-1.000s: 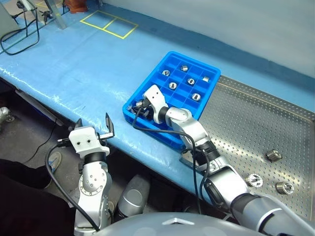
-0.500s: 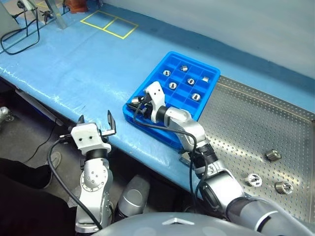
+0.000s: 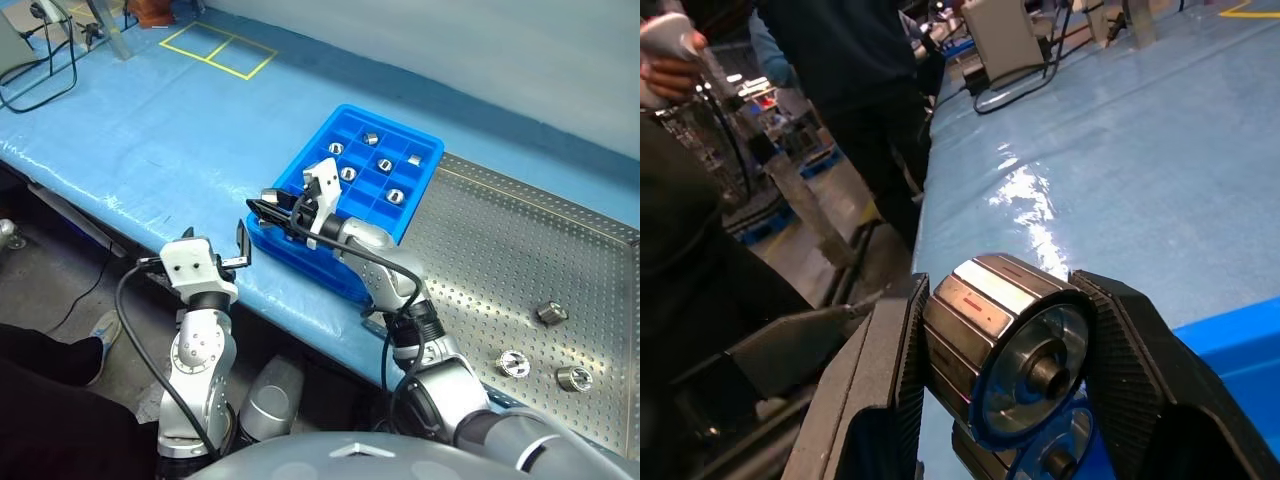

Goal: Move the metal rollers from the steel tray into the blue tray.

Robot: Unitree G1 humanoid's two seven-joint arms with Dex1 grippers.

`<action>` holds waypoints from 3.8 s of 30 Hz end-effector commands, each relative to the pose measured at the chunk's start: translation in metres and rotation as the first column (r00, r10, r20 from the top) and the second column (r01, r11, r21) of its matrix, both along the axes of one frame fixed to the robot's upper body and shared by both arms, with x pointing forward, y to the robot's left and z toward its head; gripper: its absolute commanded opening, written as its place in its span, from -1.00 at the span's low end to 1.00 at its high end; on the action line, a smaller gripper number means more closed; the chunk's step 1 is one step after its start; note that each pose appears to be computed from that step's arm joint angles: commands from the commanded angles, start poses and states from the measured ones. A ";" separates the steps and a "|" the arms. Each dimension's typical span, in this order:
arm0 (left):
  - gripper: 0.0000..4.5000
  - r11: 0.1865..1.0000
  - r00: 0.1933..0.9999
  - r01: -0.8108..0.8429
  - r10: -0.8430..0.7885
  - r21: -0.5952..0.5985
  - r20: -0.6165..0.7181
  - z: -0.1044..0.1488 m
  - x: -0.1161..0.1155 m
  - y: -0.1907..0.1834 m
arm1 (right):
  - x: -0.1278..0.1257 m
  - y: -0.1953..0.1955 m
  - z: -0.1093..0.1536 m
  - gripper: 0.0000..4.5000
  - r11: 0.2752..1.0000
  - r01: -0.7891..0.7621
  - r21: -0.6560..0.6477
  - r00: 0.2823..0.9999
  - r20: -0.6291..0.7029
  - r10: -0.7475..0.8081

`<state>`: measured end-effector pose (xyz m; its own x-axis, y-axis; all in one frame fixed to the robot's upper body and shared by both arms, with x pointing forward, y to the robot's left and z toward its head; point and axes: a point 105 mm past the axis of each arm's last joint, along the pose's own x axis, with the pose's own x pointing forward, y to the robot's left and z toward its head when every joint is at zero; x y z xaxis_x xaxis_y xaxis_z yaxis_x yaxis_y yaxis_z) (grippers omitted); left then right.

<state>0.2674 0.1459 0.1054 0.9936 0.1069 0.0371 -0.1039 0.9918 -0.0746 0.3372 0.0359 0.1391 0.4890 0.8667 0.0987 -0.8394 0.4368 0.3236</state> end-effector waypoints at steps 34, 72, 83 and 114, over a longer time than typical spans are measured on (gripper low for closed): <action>1.00 0.947 0.976 0.208 -0.217 0.247 0.009 0.021 0.028 -0.043 | -0.013 0.002 0.020 -0.17 0.996 -0.053 0.073 0.998 0.048 0.049; -0.41 0.981 0.985 0.150 -0.138 0.121 -0.100 -0.001 0.029 -0.035 | 0.000 -0.010 0.041 -0.17 0.964 0.053 0.261 0.998 -0.001 -0.055; -0.41 0.990 0.986 0.105 -0.090 0.095 -0.143 -0.011 0.027 -0.027 | 0.018 -0.040 0.068 -0.17 0.772 0.196 0.604 0.976 -0.198 -0.093; -0.41 0.981 0.995 -0.002 0.021 0.195 -0.094 -0.005 0.047 -0.017 | 0.019 -0.017 0.020 -0.17 0.947 0.309 0.088 0.947 0.064 -0.315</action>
